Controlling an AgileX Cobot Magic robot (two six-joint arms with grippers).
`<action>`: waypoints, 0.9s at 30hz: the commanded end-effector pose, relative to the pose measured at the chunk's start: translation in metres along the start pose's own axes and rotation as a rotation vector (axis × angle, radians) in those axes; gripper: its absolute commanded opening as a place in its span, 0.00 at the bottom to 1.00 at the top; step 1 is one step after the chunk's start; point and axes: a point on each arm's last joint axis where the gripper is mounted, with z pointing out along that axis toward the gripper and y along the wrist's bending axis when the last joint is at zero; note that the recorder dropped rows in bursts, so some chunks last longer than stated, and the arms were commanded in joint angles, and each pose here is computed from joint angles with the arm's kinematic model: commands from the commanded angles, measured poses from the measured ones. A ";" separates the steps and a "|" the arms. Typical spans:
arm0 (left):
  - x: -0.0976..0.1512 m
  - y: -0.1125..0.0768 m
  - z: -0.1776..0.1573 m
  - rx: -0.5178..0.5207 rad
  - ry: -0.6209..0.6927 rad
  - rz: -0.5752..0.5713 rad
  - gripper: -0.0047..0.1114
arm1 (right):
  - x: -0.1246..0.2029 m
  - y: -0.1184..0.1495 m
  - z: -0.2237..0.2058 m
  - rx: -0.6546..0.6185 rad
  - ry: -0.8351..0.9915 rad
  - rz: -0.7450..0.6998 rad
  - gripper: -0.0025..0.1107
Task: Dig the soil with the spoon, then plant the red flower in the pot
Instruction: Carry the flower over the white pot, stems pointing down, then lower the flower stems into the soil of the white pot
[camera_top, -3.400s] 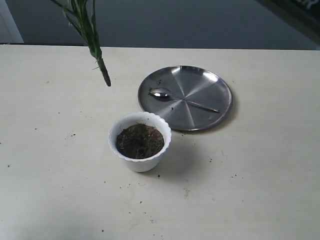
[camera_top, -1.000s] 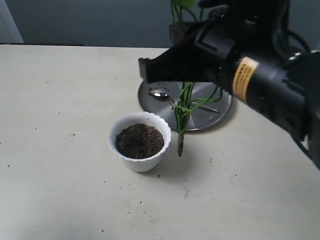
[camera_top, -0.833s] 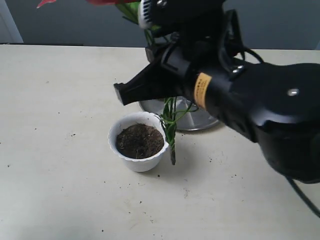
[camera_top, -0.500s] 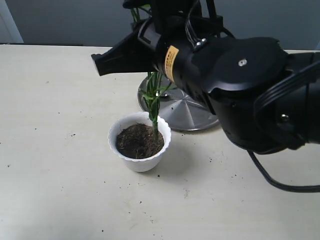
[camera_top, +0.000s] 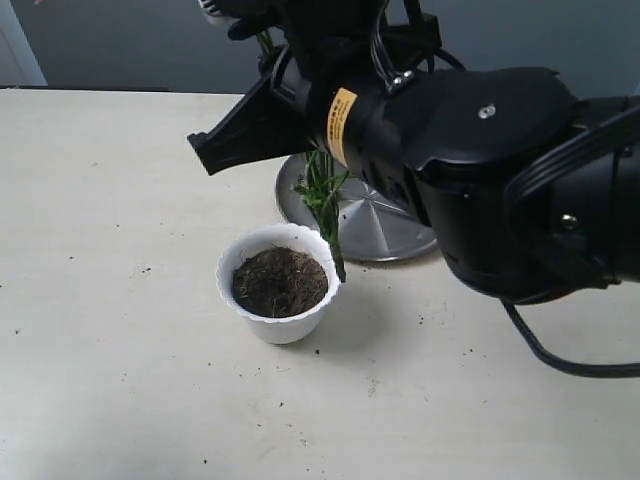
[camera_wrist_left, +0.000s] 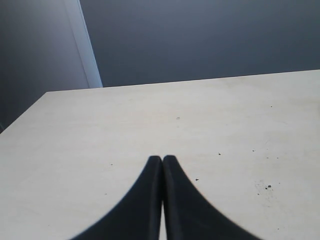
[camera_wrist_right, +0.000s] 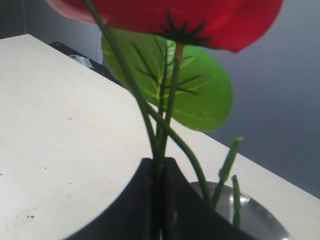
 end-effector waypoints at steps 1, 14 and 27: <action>-0.002 0.000 -0.001 0.008 -0.011 -0.010 0.04 | 0.001 0.008 -0.001 -0.104 0.025 -0.021 0.02; -0.002 0.000 -0.001 0.008 -0.011 -0.010 0.04 | -0.004 0.030 -0.013 -0.471 -0.040 -0.245 0.02; -0.002 0.000 -0.001 0.008 -0.011 -0.010 0.04 | 0.025 -0.014 -0.004 -0.261 -0.378 0.043 0.02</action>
